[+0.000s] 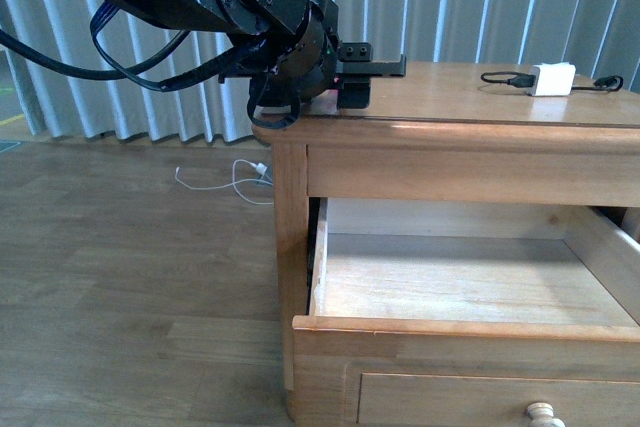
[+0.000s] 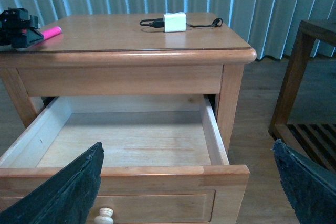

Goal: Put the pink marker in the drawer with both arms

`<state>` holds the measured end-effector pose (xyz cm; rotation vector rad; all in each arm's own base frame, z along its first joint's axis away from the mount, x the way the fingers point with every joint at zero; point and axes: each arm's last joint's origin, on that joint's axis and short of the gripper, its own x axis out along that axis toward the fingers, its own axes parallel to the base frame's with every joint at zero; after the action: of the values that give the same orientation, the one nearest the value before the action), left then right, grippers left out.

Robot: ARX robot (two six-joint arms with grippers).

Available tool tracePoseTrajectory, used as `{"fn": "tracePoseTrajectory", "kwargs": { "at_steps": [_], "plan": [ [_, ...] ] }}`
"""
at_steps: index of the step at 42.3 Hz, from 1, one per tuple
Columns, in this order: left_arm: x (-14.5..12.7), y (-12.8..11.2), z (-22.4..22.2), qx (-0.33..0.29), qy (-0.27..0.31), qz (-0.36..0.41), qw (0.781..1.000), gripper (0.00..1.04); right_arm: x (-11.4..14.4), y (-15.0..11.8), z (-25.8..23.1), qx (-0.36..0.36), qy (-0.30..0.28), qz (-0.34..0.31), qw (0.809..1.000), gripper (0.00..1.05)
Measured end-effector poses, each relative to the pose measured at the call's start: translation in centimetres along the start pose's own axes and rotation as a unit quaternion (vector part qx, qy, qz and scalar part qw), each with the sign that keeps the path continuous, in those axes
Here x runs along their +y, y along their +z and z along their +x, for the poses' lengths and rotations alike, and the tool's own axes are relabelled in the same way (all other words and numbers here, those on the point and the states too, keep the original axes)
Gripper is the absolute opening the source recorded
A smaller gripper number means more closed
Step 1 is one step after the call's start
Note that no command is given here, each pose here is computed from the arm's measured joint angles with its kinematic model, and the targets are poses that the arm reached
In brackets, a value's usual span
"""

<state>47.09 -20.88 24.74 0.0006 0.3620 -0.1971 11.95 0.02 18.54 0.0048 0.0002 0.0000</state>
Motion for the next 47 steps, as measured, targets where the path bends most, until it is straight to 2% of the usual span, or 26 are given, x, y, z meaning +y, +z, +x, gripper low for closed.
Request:
{"fn": "tracePoseTrajectory", "kwargs": {
  "at_steps": [4,7,19,24,35,41,47],
  "plan": [
    [0.1,0.0,-0.2,0.001,-0.006,0.005,1.0,0.23,0.0,0.0,0.0,0.0,0.0,0.0,1.0,0.96],
    [0.2,0.1,-0.4,0.002,-0.014,0.007,1.0,0.15,0.0,0.0,0.0,0.0,0.0,0.0,1.0,0.96],
    [0.4,-0.3,-1.6,-0.003,-0.05,0.027,0.998,0.15,0.0,0.0,0.0,0.0,0.0,0.0,1.0,0.96],
    [0.2,-0.6,-3.2,-0.01,-0.1,0.049,0.994,0.15,0.0,0.0,0.0,0.0,0.0,0.0,1.0,0.96],
    [-2.0,-0.9,-7.6,-0.035,-0.214,0.102,0.971,0.15,0.0,0.0,0.0,0.0,0.0,0.0,1.0,0.96],
    [-3.7,-2.4,-9.3,-0.03,-0.273,0.148,0.95,0.15,0.0,0.0,0.0,0.0,0.0,0.0,1.0,0.96],
    [-4.9,-4.9,-9.4,-0.008,-0.28,0.194,0.94,0.15,0.0,0.0,0.0,0.0,0.0,0.0,1.0,0.96]
  ]
}}
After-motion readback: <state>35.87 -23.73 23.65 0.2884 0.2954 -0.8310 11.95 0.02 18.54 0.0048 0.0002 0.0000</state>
